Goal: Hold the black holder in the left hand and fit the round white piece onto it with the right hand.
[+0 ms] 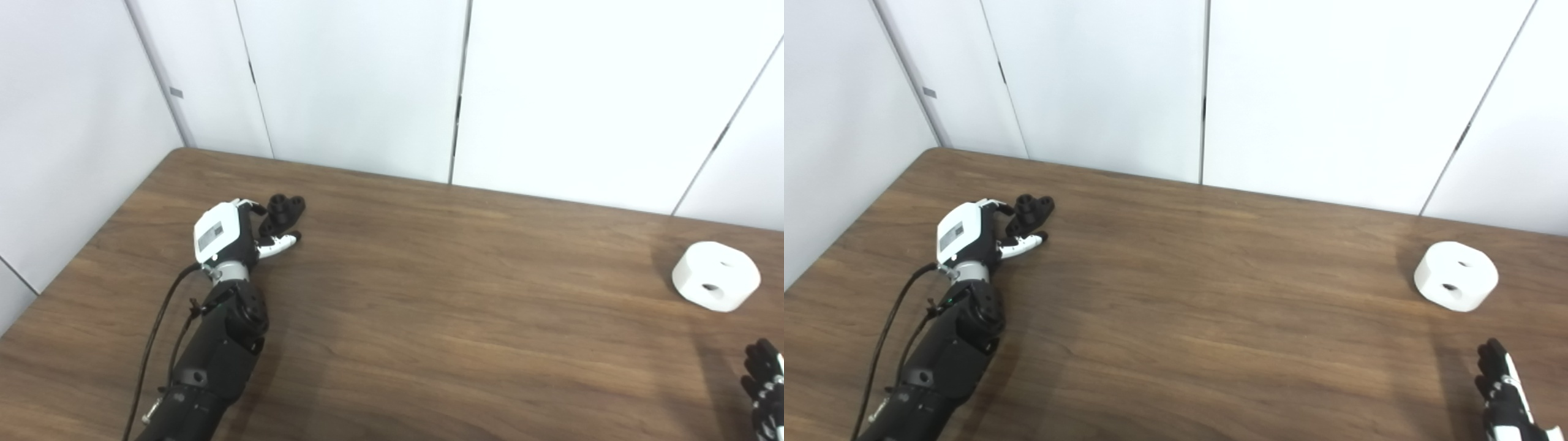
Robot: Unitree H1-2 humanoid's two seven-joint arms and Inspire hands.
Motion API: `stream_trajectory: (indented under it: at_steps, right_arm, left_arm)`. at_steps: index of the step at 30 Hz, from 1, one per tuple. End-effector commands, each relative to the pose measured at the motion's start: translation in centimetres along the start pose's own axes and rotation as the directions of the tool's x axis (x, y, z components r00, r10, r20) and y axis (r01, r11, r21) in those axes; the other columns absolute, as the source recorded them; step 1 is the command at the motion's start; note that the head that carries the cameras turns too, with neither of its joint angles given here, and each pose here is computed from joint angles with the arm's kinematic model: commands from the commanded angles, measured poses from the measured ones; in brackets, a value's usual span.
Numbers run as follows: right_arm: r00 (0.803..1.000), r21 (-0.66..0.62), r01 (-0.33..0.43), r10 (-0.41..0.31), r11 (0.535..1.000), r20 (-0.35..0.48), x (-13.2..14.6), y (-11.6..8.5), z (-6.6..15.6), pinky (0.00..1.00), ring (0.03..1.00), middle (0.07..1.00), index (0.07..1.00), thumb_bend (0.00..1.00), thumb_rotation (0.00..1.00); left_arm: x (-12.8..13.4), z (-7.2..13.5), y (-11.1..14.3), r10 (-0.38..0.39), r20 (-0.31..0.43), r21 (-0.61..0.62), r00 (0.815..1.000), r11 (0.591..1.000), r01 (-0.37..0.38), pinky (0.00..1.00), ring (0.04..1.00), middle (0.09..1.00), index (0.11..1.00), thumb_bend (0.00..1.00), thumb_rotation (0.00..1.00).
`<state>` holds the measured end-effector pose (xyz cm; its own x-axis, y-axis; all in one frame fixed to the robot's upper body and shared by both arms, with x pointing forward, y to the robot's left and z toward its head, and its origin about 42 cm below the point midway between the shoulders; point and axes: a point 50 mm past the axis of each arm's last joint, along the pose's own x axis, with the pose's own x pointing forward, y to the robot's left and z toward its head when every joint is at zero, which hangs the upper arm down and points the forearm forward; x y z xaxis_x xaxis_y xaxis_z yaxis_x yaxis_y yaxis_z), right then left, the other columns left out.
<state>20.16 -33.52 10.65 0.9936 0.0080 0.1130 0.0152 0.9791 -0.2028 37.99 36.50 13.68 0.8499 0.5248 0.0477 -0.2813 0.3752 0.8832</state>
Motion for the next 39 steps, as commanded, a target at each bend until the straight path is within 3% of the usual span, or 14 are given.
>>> stream_trajectory:
  at_steps: [1, 15, 28, 29, 31, 39]
  right_arm:
    - [0.991, 0.081, 0.020, -0.009, 0.997, -0.134, -3.00, 2.25, -3.15, 1.00, 1.000, 0.982, 0.989, 0.55, 1.00]
    - [0.990, 0.069, 0.017, -0.008, 0.997, -0.139, -3.03, 2.16, -3.13, 1.00, 1.000, 0.970, 0.982, 0.59, 1.00]
    - [0.992, 0.080, 0.016, -0.006, 0.997, -0.128, -3.13, 2.10, -3.08, 1.00, 1.000, 0.975, 0.985, 0.56, 1.00]
    - [0.992, 0.078, 0.015, -0.005, 0.997, -0.127, -3.13, 2.07, -3.09, 1.00, 1.000, 0.974, 0.985, 0.55, 1.00]
    - [0.992, 0.076, 0.012, -0.003, 0.997, -0.126, -3.14, 2.02, -3.07, 1.00, 1.000, 0.973, 0.985, 0.55, 1.00]
    - [0.992, 0.068, 0.006, 0.002, 0.998, -0.126, -3.18, 1.97, -2.97, 1.00, 1.000, 0.982, 0.999, 0.53, 1.00]
  left_arm:
    - [1.49, 1.02, 1.90, 0.077, 0.044, 0.054, 0.996, 0.995, -0.079, 1.00, 0.961, 0.885, 0.700, 0.86, 0.32]
    - [1.63, 0.56, 1.42, 0.089, 0.039, 0.145, 0.995, 0.985, -0.094, 1.00, 0.966, 0.882, 0.708, 0.85, 0.33]
    - [1.46, 0.82, 1.39, 0.082, 0.047, 0.115, 0.995, 0.989, -0.087, 1.00, 0.942, 0.836, 0.555, 0.81, 0.24]
    - [1.42, 0.85, 1.40, 0.082, 0.048, 0.113, 0.995, 0.990, -0.087, 1.00, 0.939, 0.834, 0.517, 0.64, 0.15]
    - [1.36, 0.83, 1.38, 0.083, 0.052, 0.108, 0.995, 0.990, -0.089, 1.00, 0.933, 0.826, 0.496, 0.55, 0.10]
    - [1.21, 0.72, 1.27, 0.086, 0.060, 0.084, 0.995, 0.992, -0.090, 1.00, 0.916, 0.798, 0.487, 0.52, 0.06]
